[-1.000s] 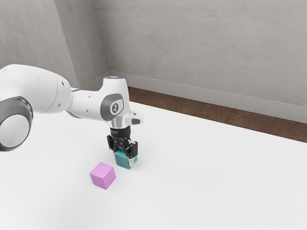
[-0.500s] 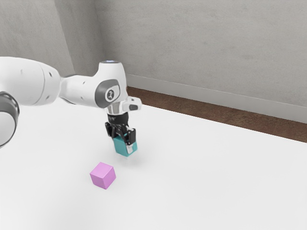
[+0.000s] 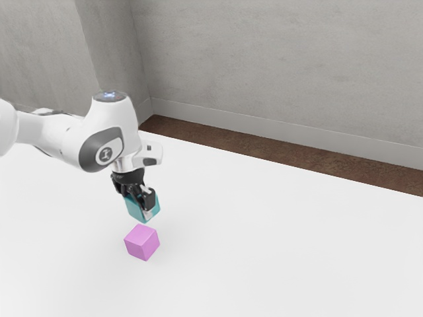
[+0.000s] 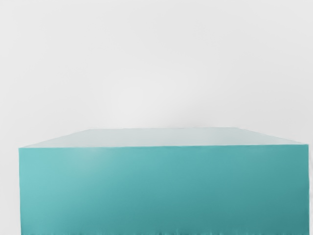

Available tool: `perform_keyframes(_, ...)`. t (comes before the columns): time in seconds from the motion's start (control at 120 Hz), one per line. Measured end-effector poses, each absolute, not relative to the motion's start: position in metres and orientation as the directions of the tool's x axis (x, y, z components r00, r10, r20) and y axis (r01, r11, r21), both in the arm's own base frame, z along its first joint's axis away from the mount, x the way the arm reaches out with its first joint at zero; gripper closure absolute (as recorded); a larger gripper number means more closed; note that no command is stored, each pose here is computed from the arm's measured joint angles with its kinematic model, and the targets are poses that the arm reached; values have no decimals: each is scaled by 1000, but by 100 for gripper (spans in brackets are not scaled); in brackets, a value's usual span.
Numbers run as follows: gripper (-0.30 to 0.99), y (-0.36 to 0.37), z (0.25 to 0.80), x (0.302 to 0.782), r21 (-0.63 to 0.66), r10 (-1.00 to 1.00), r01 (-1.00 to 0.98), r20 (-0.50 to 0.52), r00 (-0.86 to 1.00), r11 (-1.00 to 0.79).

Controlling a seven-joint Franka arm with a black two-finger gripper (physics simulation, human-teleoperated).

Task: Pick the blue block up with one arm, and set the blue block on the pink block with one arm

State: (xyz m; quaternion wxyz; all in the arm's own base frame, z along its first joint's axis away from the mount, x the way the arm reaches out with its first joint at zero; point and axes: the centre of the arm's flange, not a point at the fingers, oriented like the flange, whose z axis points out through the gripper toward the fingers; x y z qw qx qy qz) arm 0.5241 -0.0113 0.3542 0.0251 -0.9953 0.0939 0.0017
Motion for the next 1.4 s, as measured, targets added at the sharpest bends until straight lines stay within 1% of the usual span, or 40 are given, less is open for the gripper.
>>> perform_keyframes(0.133, 38, -11, 354, 515, -77, -160, -156, 48, 986, -985)
perform_keyframes(0.217, 38, -11, 355, 514, -82, -123, -117, 64, 990, -990)
perform_keyframes(0.325, 38, -12, 352, 511, -83, -65, -60, 51, 997, -995)
perform_keyframes(0.492, 37, -13, 338, 498, -84, 14, 14, -3, 1000, -996)
perform_keyframes(0.667, 38, -13, 338, 482, -87, 73, 71, -20, 997, -994)
perform_keyframes(1.033, 38, -14, 335, 486, -100, 117, 118, 13, 993, -988)
perform_keyframes(1.4, 37, -25, 331, 479, -97, 82, 82, 10, 997, -992)
